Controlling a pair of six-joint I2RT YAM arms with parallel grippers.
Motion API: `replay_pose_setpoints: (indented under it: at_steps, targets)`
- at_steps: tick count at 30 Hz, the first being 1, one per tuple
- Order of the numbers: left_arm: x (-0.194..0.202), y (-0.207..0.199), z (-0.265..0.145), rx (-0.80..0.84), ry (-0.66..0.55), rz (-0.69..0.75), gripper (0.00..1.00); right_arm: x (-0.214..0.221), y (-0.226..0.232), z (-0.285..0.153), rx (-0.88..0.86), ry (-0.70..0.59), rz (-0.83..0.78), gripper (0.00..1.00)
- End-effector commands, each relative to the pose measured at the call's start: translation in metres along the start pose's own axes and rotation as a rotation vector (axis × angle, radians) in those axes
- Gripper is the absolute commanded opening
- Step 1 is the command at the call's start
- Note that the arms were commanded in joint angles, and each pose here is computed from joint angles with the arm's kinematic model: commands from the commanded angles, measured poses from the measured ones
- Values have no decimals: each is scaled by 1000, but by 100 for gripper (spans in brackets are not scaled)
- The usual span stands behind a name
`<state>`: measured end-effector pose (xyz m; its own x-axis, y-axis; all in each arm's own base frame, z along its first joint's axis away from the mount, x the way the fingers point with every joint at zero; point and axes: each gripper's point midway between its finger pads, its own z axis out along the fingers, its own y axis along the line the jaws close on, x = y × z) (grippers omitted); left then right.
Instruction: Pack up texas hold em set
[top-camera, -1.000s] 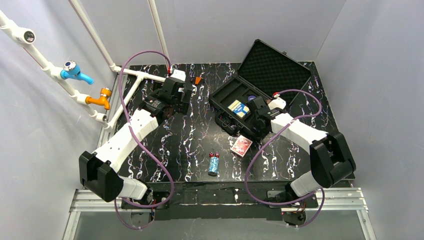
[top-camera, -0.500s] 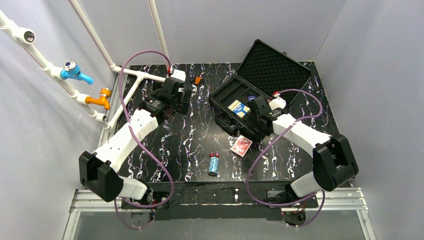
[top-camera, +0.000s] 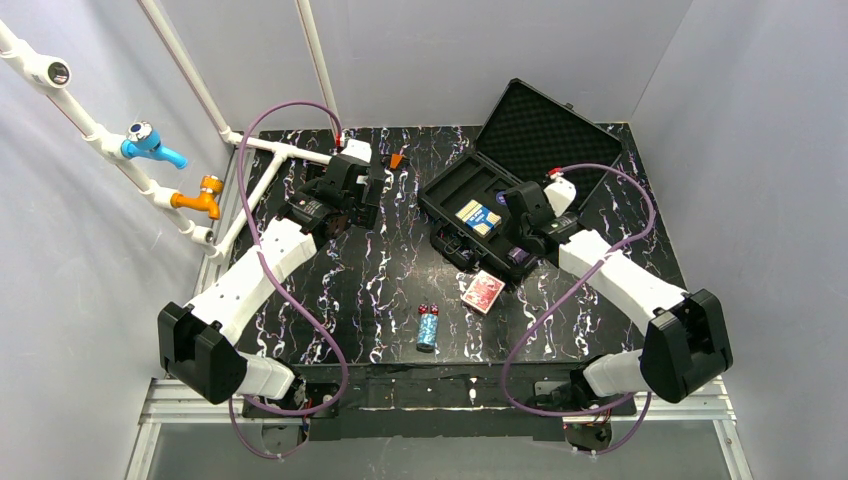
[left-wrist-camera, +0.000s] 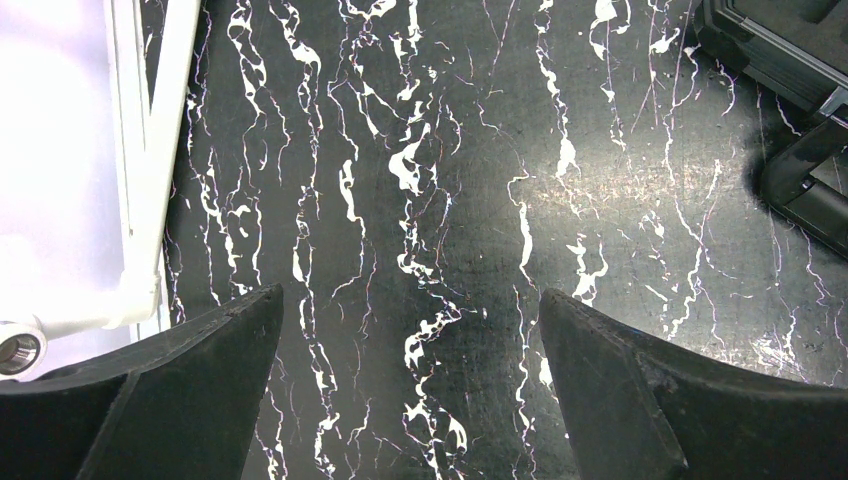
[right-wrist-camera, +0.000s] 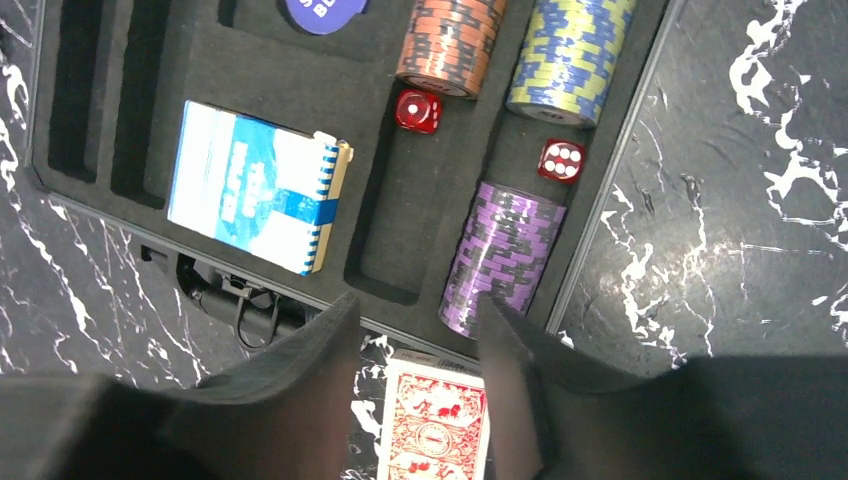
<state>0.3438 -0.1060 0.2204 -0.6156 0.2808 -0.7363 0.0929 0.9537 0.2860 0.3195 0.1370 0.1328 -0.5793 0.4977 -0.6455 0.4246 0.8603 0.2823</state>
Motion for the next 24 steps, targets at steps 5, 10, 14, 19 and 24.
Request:
replay_pose_setpoints:
  at_steps: [5, 10, 14, 19, 24]
  targets:
    - [2, 7, -6, -10, 0, 3, 99, -17, 9, -3, -39, -53, -90, 20]
    - [2, 7, -6, -9, -1, 2, 99, -5, -4, 12, 25, -38, -118, 5]
    - [1, 7, -6, -11, -3, 1, 99, 10, -14, 31, 79, -5, -148, 1]
    - [1, 8, -7, -14, -5, 1, 99, 34, -31, 46, 148, 57, -167, 1]
    - [1, 8, -8, -15, -6, 1, 99, 34, -30, 44, 133, 56, -169, 1]
